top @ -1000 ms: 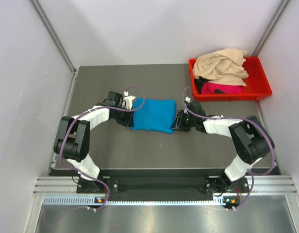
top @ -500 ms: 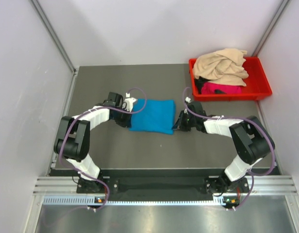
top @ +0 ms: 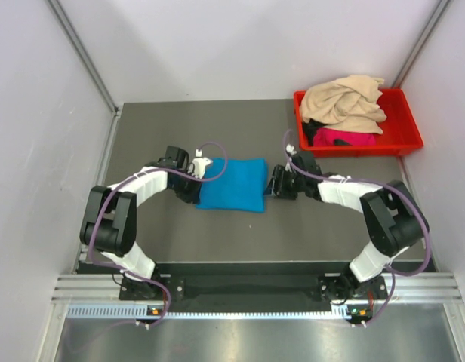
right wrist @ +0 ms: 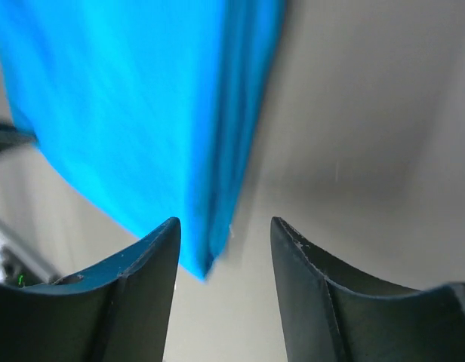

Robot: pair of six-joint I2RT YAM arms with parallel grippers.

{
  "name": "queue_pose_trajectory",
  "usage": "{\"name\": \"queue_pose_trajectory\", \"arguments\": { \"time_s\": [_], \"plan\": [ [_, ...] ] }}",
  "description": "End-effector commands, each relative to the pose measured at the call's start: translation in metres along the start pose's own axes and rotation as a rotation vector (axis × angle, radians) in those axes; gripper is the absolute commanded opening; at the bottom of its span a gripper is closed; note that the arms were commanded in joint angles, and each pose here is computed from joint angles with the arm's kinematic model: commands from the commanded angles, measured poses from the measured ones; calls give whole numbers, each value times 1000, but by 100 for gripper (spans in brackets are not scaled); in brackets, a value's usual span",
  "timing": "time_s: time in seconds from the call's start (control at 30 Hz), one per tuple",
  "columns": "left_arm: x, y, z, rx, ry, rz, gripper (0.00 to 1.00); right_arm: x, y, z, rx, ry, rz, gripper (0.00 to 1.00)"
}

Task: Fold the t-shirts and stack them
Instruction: Fold the tshirt

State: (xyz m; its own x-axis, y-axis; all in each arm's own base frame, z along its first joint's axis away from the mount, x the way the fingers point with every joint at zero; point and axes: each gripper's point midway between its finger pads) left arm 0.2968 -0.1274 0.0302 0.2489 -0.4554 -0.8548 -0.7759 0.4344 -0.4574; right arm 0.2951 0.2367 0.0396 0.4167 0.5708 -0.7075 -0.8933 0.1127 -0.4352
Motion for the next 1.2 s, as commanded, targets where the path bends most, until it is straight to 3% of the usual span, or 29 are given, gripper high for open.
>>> {"name": "queue_pose_trajectory", "arguments": {
  "time_s": [0.0,0.1,0.2,0.5,0.6,0.63,0.7,0.73,0.9,1.17],
  "plan": [
    [-8,8,-3,21,5,17,0,-5,-67,4,-146,52,-142,52],
    [-9,10,-3,23,1,17,0,2,-119,8,-213,87,-228,52],
    [-10,10,-3,27,-3,12,0,19,-141,13,-226,49,-248,52],
    [-9,13,-3,27,-4,15,0,62,-155,18,-228,-25,-219,49],
    [-7,16,-2,24,-3,24,0,67,-157,22,-220,-53,-229,39],
    [-7,16,-2,22,-4,24,0,68,-158,20,-212,-50,-236,27],
    [-6,18,-2,22,-3,33,0,70,-158,12,-191,-22,-247,14],
    [-7,19,-2,23,-3,34,0,70,-160,9,-182,-12,-256,1],
    [-8,31,-4,32,-4,61,0,61,-163,-24,-97,95,-288,0],
    [-8,36,-4,40,-1,74,0,56,-166,-29,-89,117,-302,0]
  ]
}}
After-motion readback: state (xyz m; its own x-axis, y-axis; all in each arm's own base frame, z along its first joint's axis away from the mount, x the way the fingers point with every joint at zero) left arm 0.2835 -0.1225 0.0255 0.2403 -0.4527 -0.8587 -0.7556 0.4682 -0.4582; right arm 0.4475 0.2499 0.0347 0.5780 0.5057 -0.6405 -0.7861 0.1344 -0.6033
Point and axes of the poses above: each gripper's point midway between its finger pads, its own x axis out along the fingers, its own z axis along the line the jaws close on, y = z × x, and after that the axes turned 4 degrees about -x, right-handed
